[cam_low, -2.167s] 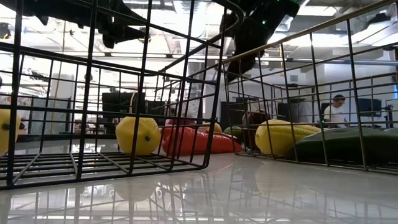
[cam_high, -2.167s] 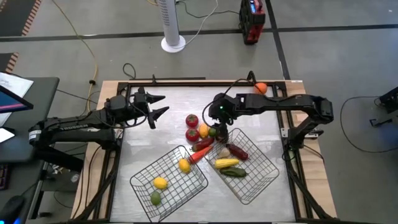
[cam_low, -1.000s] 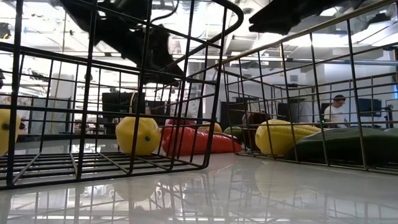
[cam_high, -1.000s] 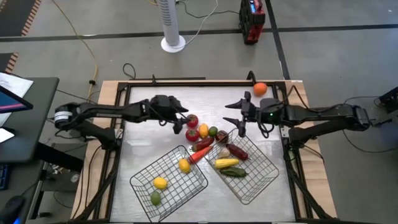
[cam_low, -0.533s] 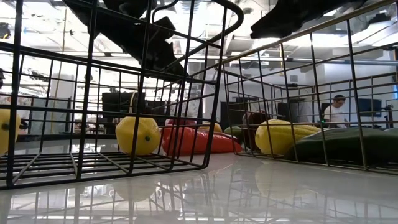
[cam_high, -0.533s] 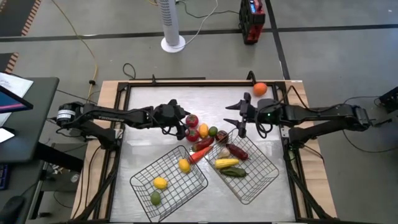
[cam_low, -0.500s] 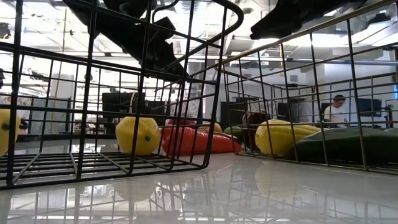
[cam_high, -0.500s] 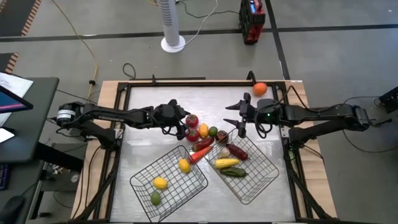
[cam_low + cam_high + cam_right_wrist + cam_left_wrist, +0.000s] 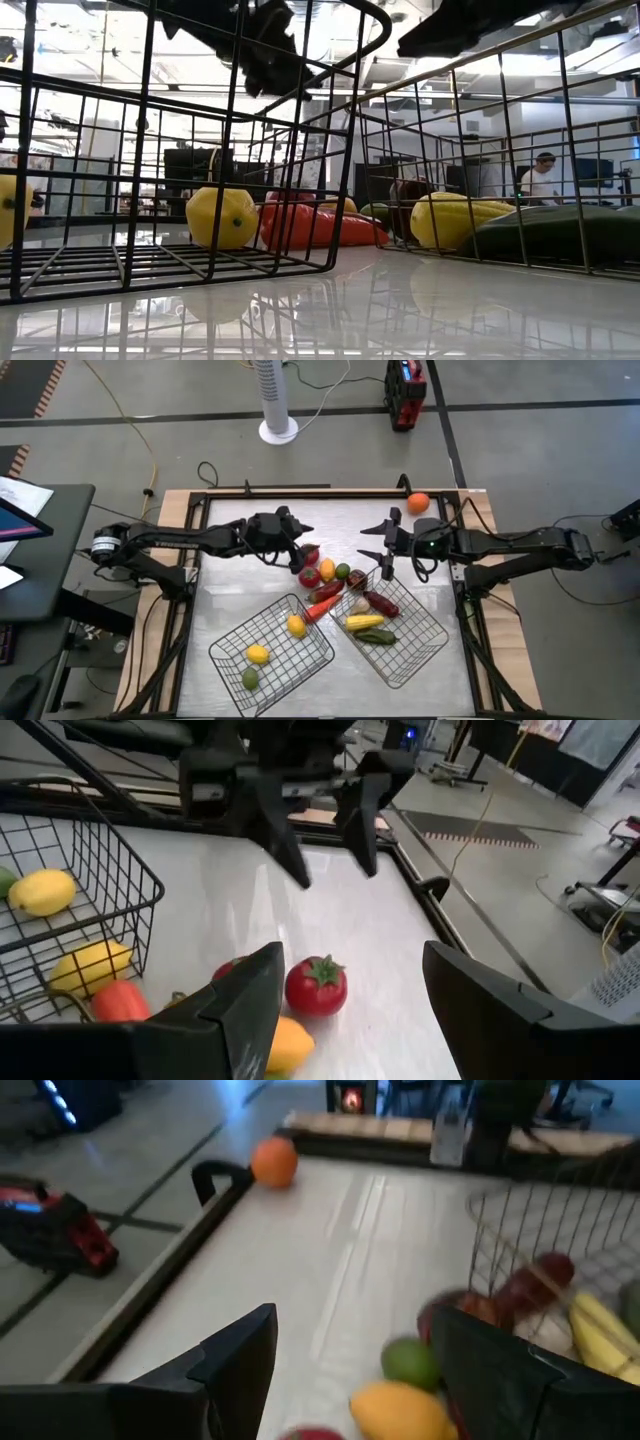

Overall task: Sort produce into baskets
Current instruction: Put the top red tomato into the black wire basket

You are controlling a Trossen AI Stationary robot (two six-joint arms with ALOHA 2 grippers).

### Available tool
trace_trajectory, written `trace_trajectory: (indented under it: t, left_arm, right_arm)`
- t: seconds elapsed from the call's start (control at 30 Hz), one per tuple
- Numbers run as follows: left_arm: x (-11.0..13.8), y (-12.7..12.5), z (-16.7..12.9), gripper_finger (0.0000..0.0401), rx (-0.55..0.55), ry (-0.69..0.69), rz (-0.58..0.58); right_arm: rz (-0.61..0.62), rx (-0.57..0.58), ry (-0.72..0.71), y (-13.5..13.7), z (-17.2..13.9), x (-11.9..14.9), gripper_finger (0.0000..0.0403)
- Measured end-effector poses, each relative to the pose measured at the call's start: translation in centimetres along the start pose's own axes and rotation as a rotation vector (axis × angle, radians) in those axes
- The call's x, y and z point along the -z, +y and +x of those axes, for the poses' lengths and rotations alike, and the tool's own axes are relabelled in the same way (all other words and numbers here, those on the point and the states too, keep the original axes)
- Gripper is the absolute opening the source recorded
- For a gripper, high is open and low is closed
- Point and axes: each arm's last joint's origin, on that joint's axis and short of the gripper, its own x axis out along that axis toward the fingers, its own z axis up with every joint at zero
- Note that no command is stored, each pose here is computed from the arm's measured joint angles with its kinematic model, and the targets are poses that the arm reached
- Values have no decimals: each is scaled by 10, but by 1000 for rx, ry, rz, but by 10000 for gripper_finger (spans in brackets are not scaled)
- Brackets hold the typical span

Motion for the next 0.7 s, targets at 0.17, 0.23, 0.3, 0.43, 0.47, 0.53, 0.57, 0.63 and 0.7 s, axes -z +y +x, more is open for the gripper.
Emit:
trace_trajectory:
  t: [0.17,0.23,0.3,0.43,0.47,0.53,0.57,0.63,0.7]
  left_arm:
    - [-5,7,8,251,-5,39,-10]
    - [-5,5,17,251,30,58,-36]
    - [6,-1,25,251,89,146,-45]
    - [22,-21,40,251,139,315,26]
    - [24,-25,45,251,142,347,56]
    - [31,-31,51,251,153,439,99]
    - [35,-33,55,251,157,481,109]
    - [38,-37,64,251,160,512,117]
    - [42,-40,68,252,151,571,132]
  right_arm:
    - [-1,4,8,-1,0,1,268]
    - [-2,4,12,-1,0,1,268]
    - [-3,2,19,-1,0,2,268]
    - [-4,-1,29,-1,0,3,268]
    - [-5,-1,30,-1,0,3,268]
    - [-3,-1,27,-1,0,3,268]
    - [-3,0,26,-1,0,3,268]
    - [0,-1,27,-1,0,3,268]
    - [12,-4,28,0,0,3,268]
